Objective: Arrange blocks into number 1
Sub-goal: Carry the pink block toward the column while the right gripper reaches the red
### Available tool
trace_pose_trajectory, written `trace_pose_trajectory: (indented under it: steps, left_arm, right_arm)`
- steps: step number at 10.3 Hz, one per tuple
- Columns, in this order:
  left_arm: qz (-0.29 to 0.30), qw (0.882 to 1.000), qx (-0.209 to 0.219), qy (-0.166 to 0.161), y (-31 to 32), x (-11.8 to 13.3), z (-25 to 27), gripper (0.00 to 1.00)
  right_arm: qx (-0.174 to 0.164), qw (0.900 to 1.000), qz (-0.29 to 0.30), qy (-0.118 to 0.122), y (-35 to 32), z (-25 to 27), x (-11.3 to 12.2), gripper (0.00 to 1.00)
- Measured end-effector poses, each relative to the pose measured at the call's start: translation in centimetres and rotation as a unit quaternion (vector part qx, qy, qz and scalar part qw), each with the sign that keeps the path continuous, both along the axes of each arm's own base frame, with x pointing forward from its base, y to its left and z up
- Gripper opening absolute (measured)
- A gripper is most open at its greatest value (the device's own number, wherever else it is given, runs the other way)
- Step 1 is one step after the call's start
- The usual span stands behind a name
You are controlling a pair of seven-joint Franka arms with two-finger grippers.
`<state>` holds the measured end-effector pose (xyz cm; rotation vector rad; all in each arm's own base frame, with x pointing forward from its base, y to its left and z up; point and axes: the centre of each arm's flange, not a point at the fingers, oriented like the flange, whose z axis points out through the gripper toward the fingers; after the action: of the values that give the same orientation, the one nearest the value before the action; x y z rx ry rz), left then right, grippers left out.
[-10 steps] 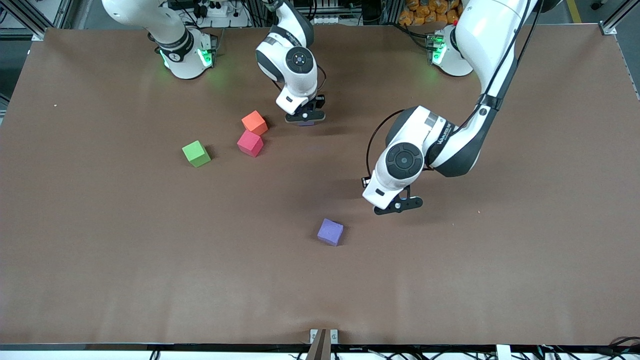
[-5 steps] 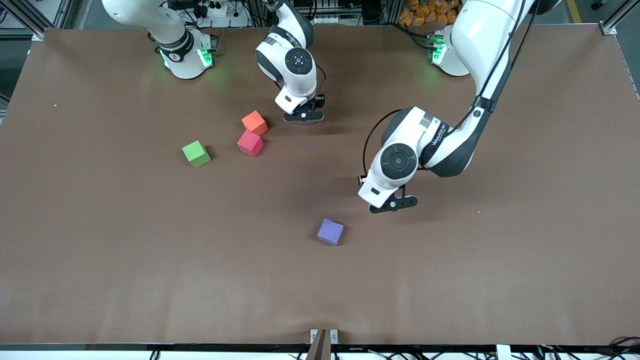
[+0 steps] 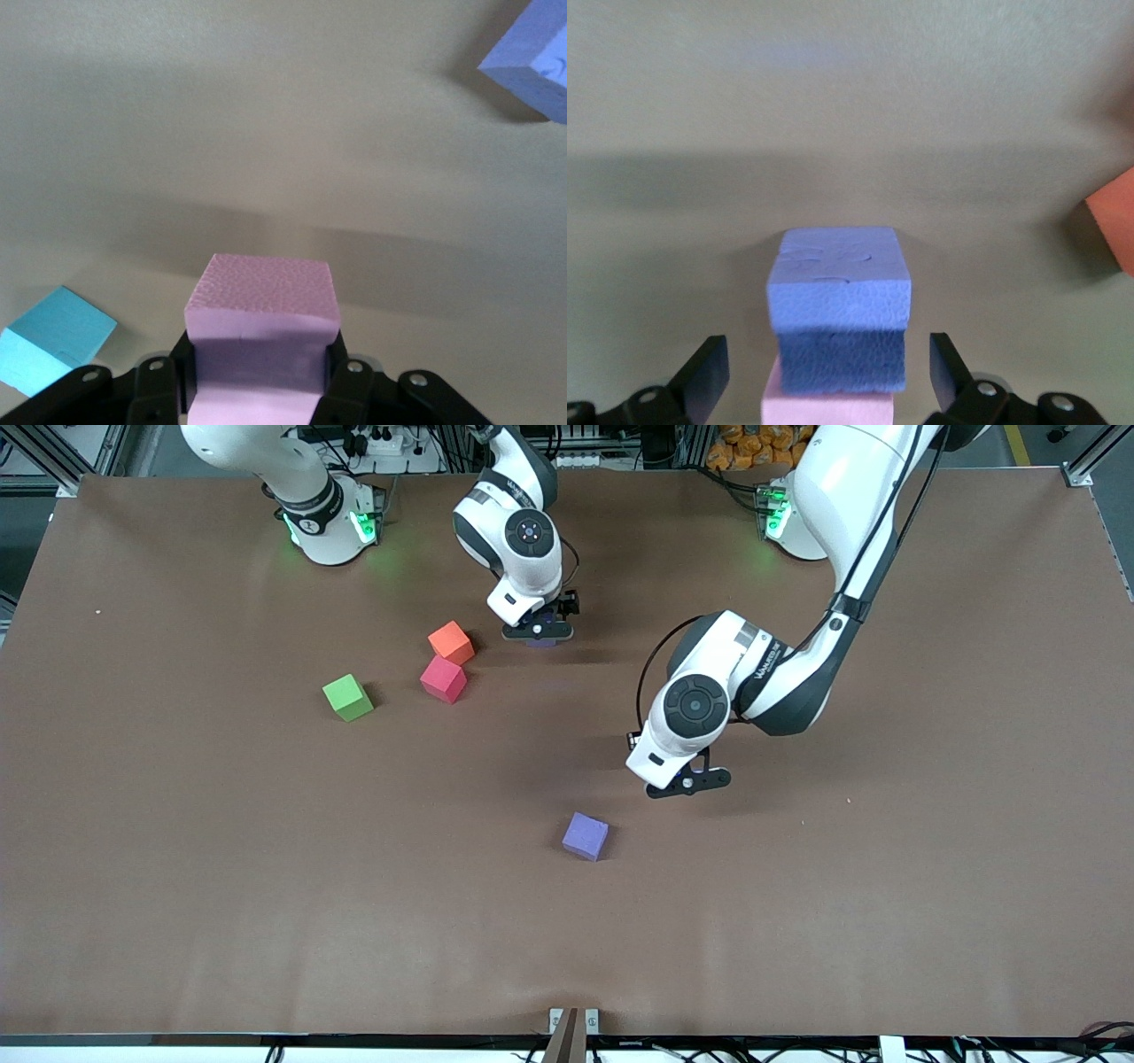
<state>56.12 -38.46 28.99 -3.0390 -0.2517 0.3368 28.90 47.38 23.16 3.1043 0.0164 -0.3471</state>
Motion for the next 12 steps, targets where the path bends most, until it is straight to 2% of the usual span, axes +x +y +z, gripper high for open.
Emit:
trace_pose_trajectory:
  steps: [2,5,9,12]
  left_arm:
    - [0.003,1.0,0.0,-0.003,-1.1,-0.6,-0.3,0.56]
    - [0.006,1.0,0.002,-0.007,-4.0,-2.5,-1.1,0.56]
    - [0.008,1.0,0.002,-0.024,-12.7,-9.8,-2.7,0.56]
    - [-0.01,0.999,-0.017,-0.043,-17.1,-14.8,-4.0,0.56]
  right_arm:
    - [0.004,1.0,-0.004,-0.007,-0.3,4.7,2.1,1.0]
    - [-0.02,0.999,-0.012,-0.042,-4.4,13.1,7.1,1.0]
    - [-0.025,0.996,-0.076,-0.05,-14.6,18.2,17.9,1.0]
    - [-0.023,0.995,-0.091,-0.035,-23.7,18.2,22.9,1.0]
